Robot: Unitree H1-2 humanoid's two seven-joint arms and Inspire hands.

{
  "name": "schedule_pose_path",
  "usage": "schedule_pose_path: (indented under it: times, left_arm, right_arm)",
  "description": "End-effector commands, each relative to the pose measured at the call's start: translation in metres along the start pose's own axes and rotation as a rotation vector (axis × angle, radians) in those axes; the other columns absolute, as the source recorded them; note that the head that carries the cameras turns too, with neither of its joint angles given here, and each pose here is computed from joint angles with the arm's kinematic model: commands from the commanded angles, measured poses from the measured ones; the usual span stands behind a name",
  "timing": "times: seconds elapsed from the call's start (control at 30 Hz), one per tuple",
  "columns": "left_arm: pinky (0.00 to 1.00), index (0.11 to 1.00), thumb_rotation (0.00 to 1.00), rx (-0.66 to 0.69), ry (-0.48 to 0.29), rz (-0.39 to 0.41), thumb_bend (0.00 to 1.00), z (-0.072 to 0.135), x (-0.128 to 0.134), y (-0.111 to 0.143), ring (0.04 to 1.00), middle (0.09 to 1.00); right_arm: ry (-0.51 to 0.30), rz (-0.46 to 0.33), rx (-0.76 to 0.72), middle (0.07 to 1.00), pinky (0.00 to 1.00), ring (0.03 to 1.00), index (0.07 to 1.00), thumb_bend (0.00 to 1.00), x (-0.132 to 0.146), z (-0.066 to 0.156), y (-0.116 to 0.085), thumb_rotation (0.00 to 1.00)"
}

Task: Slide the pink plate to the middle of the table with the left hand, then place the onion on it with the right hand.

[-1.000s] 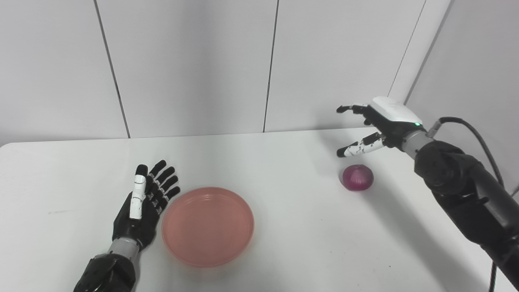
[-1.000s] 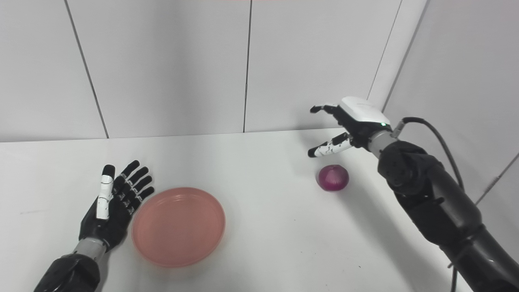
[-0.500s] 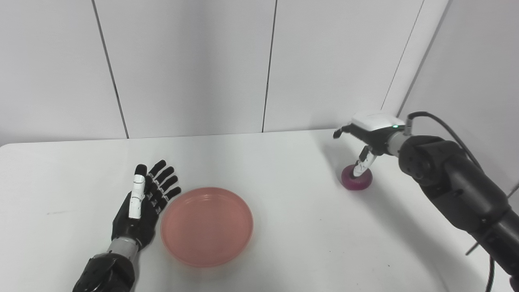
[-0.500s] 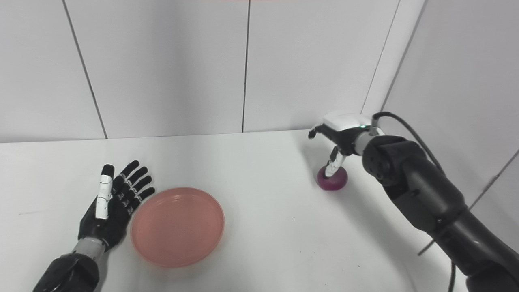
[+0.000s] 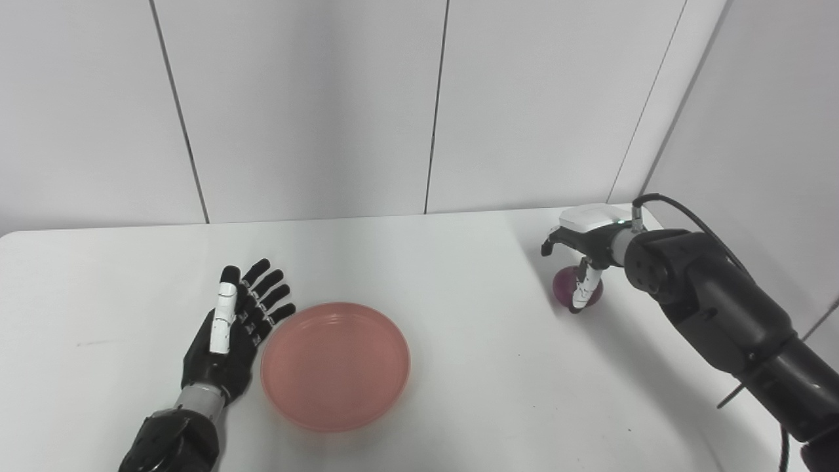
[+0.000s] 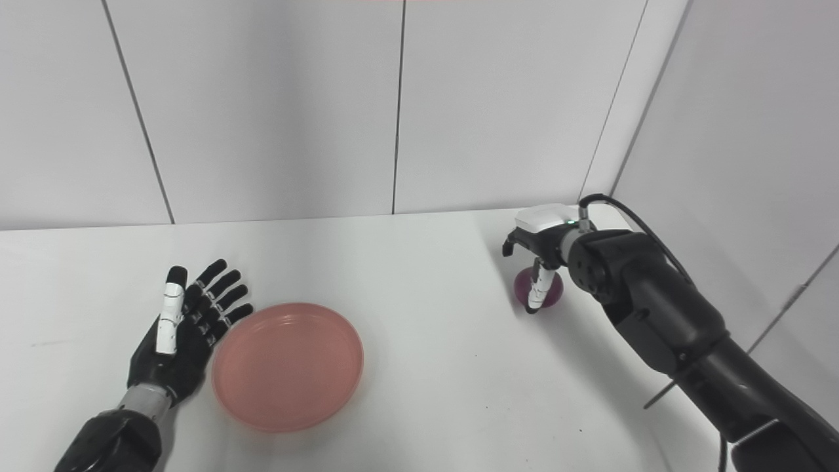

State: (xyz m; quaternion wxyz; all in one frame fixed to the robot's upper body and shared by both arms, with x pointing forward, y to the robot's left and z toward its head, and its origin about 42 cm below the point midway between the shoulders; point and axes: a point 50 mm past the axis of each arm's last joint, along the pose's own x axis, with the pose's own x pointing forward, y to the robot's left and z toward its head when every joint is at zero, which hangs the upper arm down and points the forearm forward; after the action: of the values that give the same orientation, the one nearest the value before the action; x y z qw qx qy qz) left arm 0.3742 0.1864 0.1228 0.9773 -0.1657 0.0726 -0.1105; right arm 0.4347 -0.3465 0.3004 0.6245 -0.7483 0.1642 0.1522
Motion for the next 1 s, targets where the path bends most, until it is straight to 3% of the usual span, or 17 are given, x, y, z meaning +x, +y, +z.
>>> schedule_pose_path:
  times: [0.0,0.97]
  left_arm:
    - [0.8,0.869,0.86,-0.009,0.153,0.073,0.82,-0.038,-0.014,0.014,0.876,0.886]
    - [0.79,0.874,0.86,-0.005,0.165,0.072,0.82,-0.039,-0.017,0.015,0.88,0.891]
  right_arm:
    - [0.01,-0.081,-0.012,0.94,0.63,0.883,0.817,1.0,-0.008,-0.006,-0.029,0.17]
    - [0.019,-0.077,0.061,0.909,0.64,0.849,0.81,1.0,0.006,-0.019,0.01,0.18]
